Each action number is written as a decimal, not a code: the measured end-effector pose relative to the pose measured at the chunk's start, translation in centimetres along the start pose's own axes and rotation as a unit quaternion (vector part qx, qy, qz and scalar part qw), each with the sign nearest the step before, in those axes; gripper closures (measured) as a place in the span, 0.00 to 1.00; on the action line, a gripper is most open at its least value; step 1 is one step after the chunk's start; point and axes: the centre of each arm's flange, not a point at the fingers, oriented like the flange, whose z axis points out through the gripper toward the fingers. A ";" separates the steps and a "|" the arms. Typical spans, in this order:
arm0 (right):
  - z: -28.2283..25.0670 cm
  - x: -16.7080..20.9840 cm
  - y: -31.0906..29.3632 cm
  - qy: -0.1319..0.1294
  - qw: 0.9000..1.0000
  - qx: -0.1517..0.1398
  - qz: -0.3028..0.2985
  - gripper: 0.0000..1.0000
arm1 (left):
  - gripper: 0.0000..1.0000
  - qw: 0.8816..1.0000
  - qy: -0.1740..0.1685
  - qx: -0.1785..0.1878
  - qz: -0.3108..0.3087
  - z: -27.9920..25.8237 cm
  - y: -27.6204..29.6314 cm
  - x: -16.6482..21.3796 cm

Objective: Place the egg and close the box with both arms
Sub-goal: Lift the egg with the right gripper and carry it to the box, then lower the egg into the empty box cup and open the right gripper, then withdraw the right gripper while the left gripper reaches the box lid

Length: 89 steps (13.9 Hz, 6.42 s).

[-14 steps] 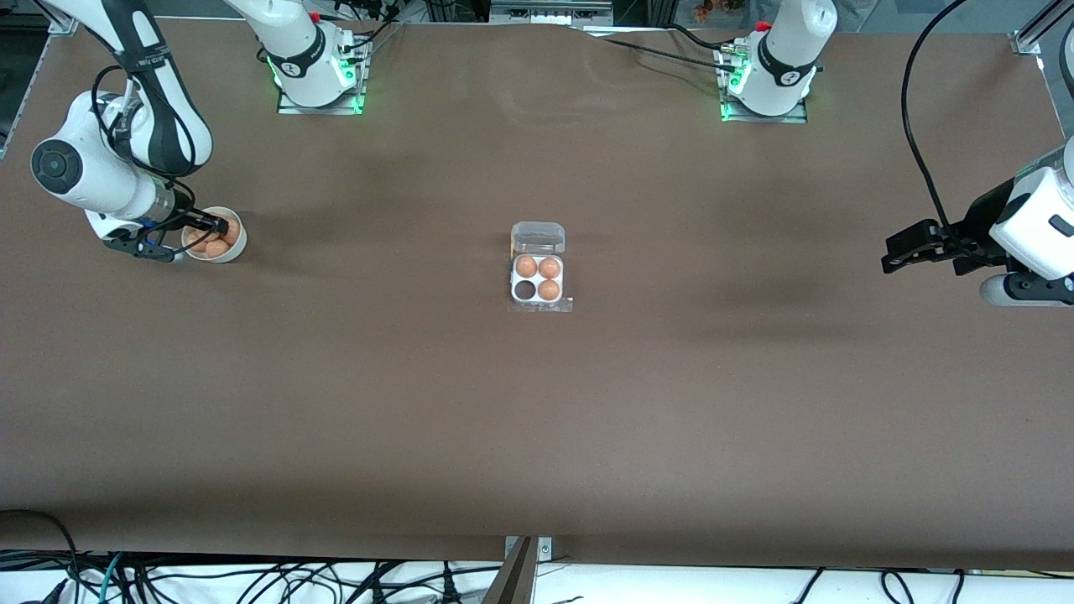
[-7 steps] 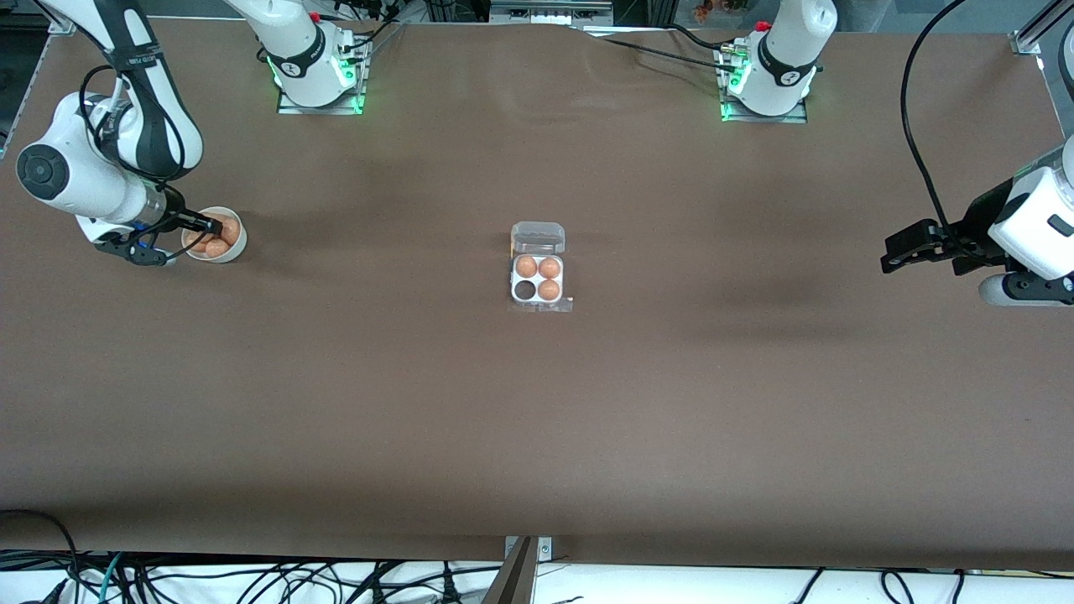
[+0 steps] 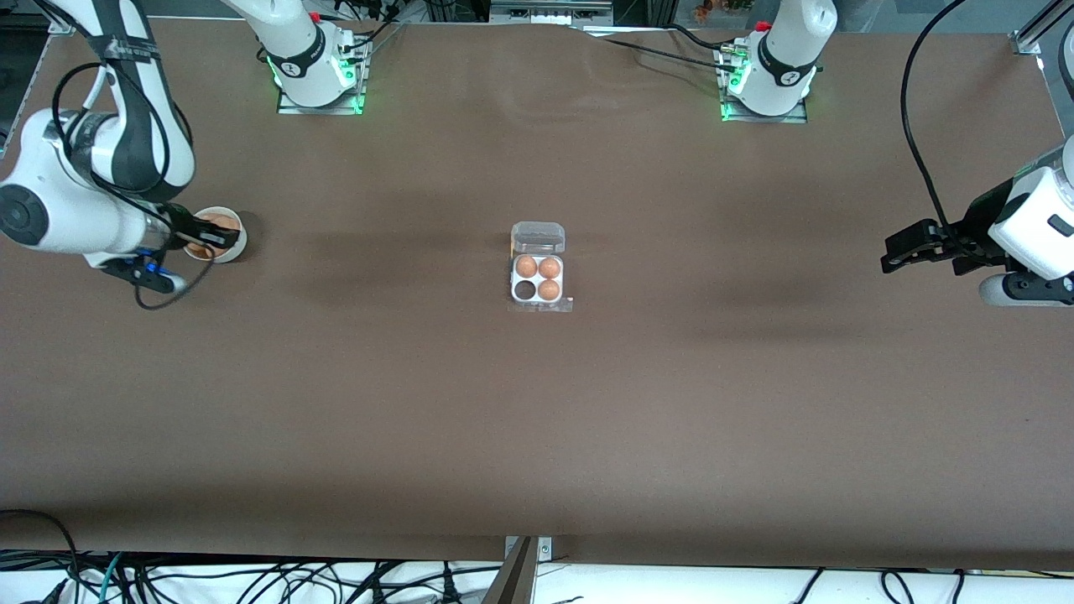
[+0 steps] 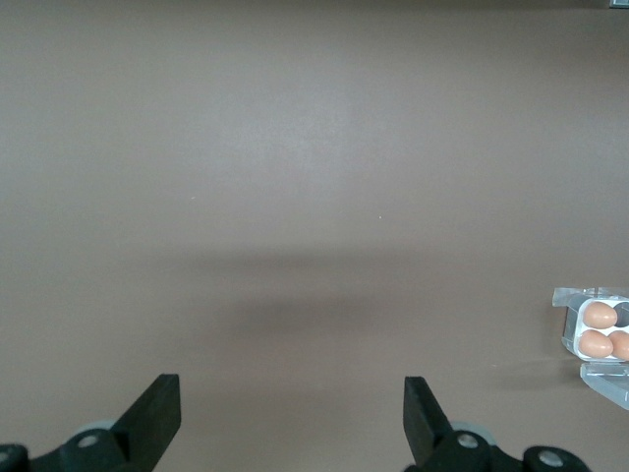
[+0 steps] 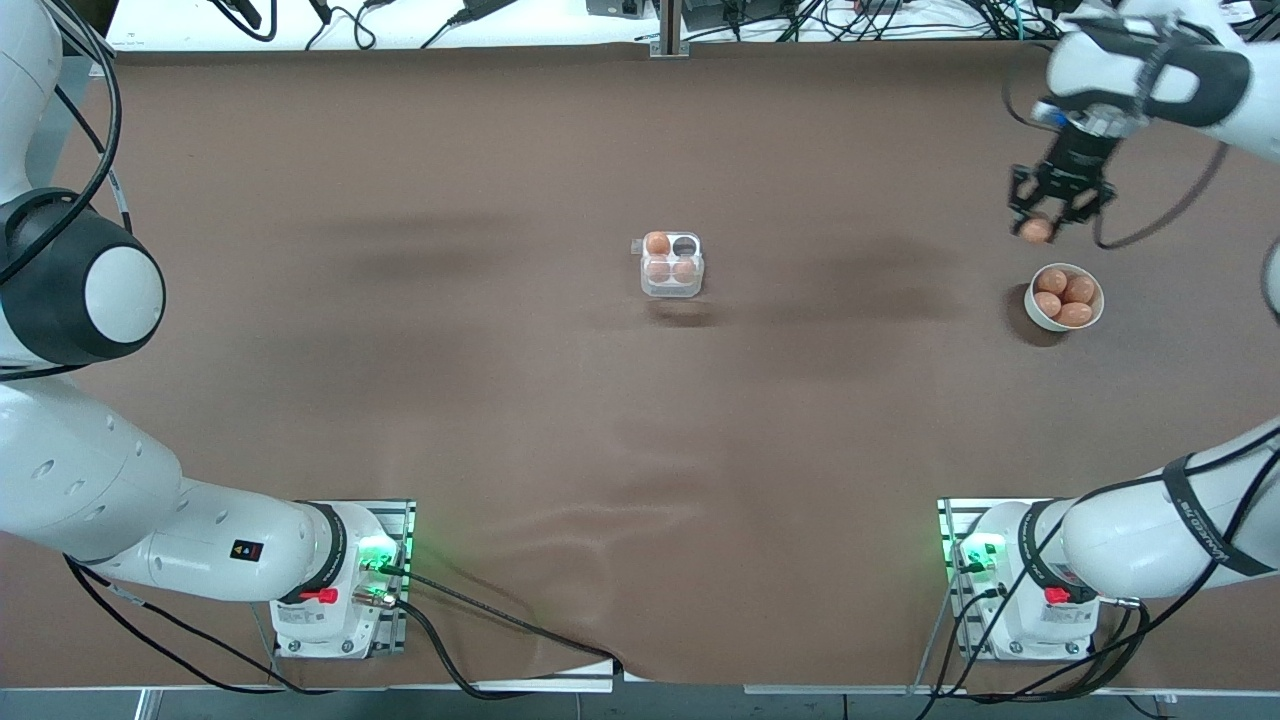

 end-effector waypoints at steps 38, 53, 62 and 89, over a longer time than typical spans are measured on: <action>18.1 -3.1 -38.5 -0.380 0.825 0.334 0.252 0.52 | 0.00 1.000 0.001 0.010 -0.006 -0.1 -0.9 0.1; 20.6 -3.4 -38.9 -0.385 0.827 0.319 0.258 0.31 | 0.00 1.000 0.001 0.010 -0.006 -0.1 -0.9 0.1; 14.5 1.1 -36.2 -0.302 0.867 0.322 0.230 0.00 | 0.00 1.000 -0.002 0.004 0.008 0.3 3.2 -0.3; -25.2 -7.6 -2.6 0.220 0.969 -0.004 -0.108 0.00 | 0.94 0.949 -0.309 -0.012 -0.055 26.7 39.8 -12.4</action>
